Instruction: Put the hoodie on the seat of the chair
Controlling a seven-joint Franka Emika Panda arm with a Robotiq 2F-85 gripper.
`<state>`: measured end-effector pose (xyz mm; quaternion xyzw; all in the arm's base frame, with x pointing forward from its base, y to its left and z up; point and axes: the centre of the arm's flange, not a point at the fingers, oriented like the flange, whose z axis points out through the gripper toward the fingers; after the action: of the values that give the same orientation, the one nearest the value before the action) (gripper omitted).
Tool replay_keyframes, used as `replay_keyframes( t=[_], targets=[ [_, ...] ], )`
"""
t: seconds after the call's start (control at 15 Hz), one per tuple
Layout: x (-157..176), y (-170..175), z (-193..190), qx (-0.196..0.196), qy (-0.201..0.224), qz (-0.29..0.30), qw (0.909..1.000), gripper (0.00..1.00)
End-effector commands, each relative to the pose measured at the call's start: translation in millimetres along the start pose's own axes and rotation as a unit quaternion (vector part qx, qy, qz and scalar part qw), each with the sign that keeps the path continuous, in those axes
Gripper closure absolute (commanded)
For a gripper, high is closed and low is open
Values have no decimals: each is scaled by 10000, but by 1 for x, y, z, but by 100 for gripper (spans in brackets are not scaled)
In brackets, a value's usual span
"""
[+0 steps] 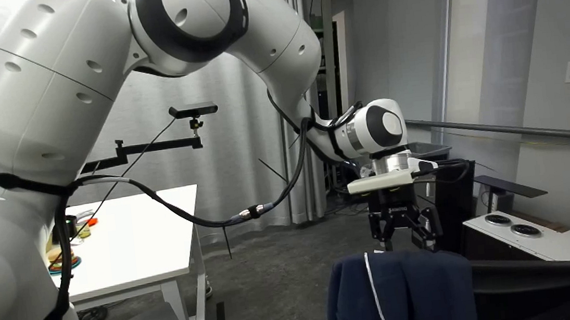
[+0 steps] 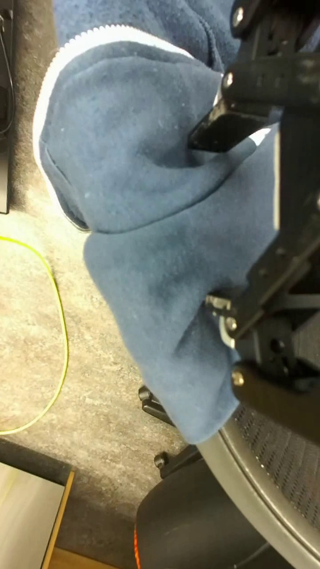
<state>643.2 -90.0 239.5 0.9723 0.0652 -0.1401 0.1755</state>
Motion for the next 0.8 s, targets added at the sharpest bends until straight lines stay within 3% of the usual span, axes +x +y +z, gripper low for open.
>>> replay_keyframes(
  t=[0.0, 0.2, 0.47, 0.73],
  targets=[
    [-44, -12, 4, -54, -143, 63, 9999, 50],
    [-35, -1, -3, -153, -131, 63, 9998, 72],
    [7, 28, -32, -611, -270, -123, 9977, 99],
    [72, 36, -67, -1520, -342, -611, 9859, 97]
  ],
)
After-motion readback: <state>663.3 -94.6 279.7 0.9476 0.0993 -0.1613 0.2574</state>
